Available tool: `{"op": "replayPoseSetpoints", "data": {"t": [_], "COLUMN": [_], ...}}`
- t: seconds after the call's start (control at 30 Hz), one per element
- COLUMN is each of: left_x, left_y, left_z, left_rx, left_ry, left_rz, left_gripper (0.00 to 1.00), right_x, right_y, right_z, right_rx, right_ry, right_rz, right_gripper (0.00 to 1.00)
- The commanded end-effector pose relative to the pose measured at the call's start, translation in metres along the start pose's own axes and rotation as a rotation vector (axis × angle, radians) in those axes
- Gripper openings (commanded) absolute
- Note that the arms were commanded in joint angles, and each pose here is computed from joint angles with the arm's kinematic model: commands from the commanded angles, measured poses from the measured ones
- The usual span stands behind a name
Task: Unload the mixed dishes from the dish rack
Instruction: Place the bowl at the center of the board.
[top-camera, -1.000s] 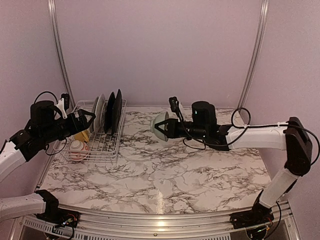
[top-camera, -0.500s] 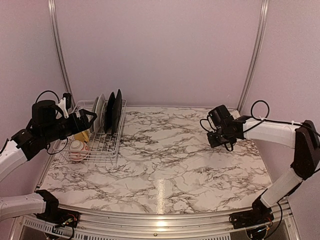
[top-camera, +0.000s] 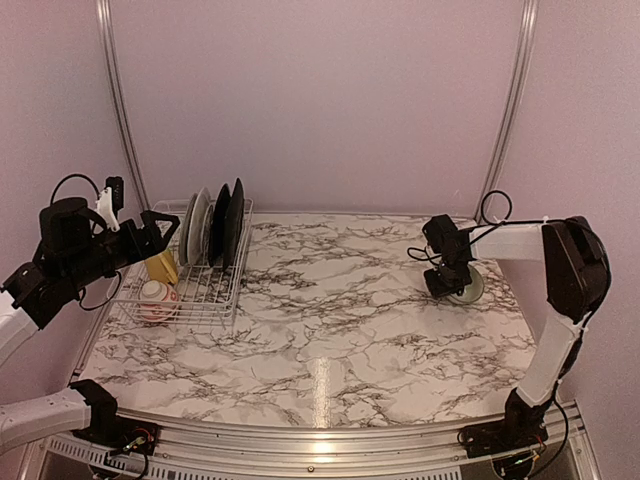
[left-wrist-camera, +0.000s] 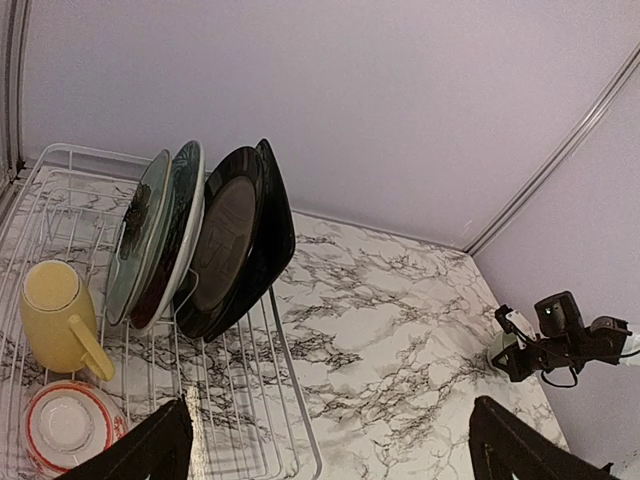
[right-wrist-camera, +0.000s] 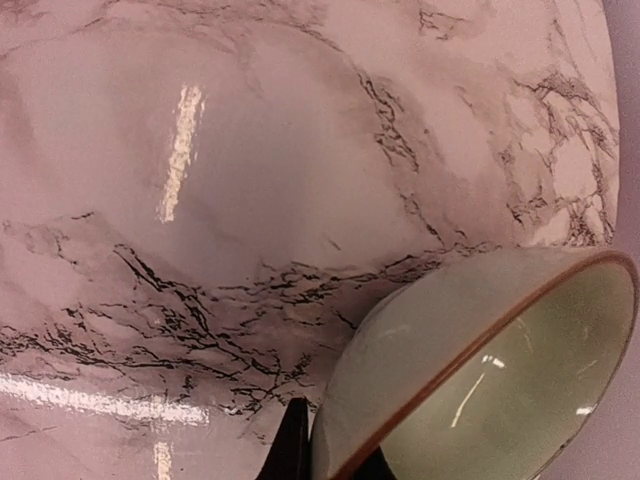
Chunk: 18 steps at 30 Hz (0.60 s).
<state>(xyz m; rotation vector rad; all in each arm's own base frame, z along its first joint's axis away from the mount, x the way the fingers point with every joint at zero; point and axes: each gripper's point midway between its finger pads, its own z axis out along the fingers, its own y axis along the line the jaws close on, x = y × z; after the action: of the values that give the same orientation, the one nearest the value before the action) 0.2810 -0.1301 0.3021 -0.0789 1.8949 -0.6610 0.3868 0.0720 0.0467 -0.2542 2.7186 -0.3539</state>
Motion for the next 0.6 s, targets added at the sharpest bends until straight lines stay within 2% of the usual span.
{"op": "replayPoseSetpoints", "data": {"t": [0.0,0.17,0.37,0.57], "left_x": [-0.002,-0.004,0.002,0.016], "left_y": [0.009,0.013,0.020,0.035], "left_z": [-0.014,-0.019,-0.016,-0.004], "left_rx": [-0.052,-0.088,-0.115,-0.199], "left_ry": [-0.009,-0.004,0.009,0.082], "left_rz": [0.016,0.020,-0.010,-0.017], "left_gripper": [0.99,0.99,0.99,0.99], "right_x": [-0.017,-0.015,-0.029,-0.039], "right_y": [-0.003,-0.004,0.003,0.012], "right_z": [-0.005,-0.005,-0.033,-0.069], "right_rx": [0.006,0.016,0.009,0.013], "right_ry": [-0.031,-0.029,-0.107,-0.198], "right_rz": [0.004,0.001,-0.012,-0.022], "right_gripper": [0.03,0.19,0.53,0.74]}}
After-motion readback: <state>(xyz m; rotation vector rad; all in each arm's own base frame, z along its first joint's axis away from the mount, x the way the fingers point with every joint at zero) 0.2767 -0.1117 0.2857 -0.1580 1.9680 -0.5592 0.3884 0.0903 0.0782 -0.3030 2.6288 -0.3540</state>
